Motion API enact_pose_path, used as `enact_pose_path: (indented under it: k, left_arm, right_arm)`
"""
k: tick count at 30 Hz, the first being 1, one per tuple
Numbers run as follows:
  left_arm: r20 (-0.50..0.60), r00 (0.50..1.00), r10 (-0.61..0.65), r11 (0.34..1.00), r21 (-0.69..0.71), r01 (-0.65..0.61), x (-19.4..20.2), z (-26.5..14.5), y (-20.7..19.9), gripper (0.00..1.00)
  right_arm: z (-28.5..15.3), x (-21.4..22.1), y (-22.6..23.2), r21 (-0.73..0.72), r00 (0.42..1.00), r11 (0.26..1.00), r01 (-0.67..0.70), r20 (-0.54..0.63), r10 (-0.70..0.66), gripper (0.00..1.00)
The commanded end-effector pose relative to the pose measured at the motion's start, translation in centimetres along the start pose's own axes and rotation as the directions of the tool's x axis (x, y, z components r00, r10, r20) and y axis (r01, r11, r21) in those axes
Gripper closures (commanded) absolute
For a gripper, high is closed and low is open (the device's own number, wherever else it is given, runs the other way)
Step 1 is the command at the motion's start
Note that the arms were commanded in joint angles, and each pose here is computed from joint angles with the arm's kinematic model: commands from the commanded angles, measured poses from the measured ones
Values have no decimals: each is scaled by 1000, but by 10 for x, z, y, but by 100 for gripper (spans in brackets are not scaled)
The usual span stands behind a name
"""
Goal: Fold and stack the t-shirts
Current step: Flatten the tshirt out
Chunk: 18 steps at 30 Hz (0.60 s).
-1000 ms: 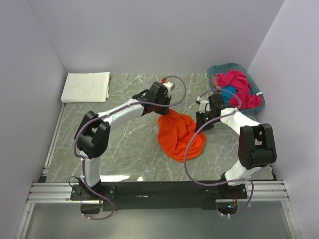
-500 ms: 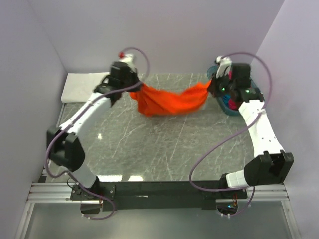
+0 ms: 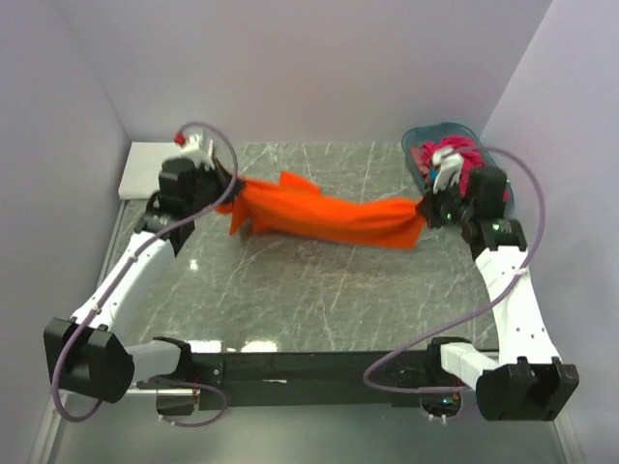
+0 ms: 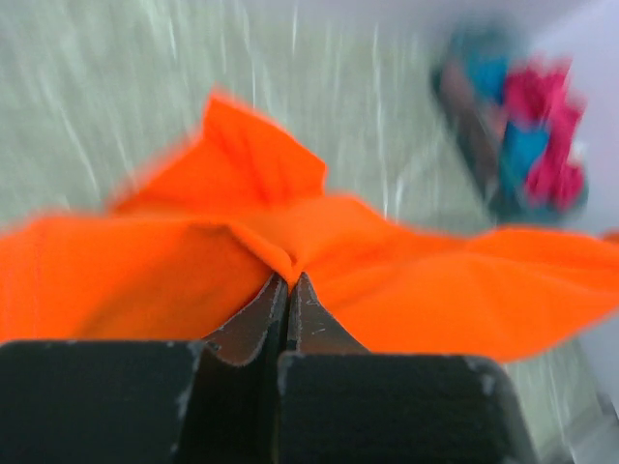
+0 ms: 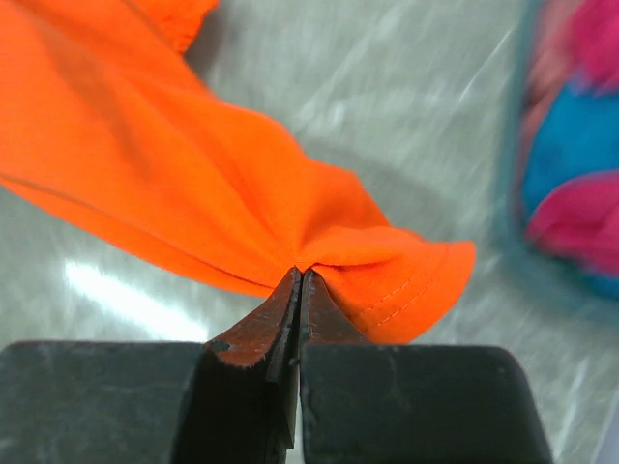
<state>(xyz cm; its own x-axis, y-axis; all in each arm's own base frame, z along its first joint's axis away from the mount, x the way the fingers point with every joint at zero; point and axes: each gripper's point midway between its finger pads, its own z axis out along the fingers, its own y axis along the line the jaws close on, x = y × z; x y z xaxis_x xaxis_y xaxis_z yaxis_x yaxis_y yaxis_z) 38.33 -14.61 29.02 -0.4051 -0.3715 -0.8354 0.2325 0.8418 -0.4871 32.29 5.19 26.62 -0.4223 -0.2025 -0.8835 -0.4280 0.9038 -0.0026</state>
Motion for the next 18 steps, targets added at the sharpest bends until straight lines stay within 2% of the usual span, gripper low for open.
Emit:
enact_pose_path:
  k: [1,2,4,5,9,11,13,14,16,17,18]
  left_arm:
    - [-182,978,-101,982,138,127,69,-20,-16,99]
    - [-239,963,-120,982,112,151,99,-27,-5,99]
    - [-220,969,-112,981,132,143,104,-48,-11,99]
    - [-232,966,-113,982,124,145,111,-56,-8,99]
    - [-71,996,-49,976,206,63,58,-98,-39,100]
    - [23,999,-30,978,207,25,27,-110,-47,99]
    - [98,995,-22,986,168,6,4,-111,-47,99]
    - [121,993,-11,990,140,-6,-5,-107,-43,100]
    - [121,993,-5,995,98,-7,-16,-87,-40,99]
    - [128,992,5,997,73,-15,-22,-77,-36,100]
    - [95,995,6,999,43,-10,-18,-49,-27,100]
  right_arm:
    - [-10,66,17,-69,988,995,74,-132,-82,100]
    - [-19,71,17,-44,987,994,100,-122,-104,100]
    - [-25,86,20,-39,983,991,130,-125,-134,100]
    - [-35,79,28,-46,985,987,153,-77,-157,100]
    - [-62,47,54,-105,977,973,206,76,-198,100]
    - [-73,20,57,-84,966,973,216,160,-201,100]
    - [-78,-10,51,-45,957,981,189,232,-174,100]
    - [-71,-15,46,-40,963,986,161,226,-148,100]
    - [-66,-38,37,-23,960,993,113,260,-103,100]
    - [-50,-38,31,-34,970,996,79,233,-69,100]
    - [-42,-48,26,-34,966,999,43,255,-33,100]
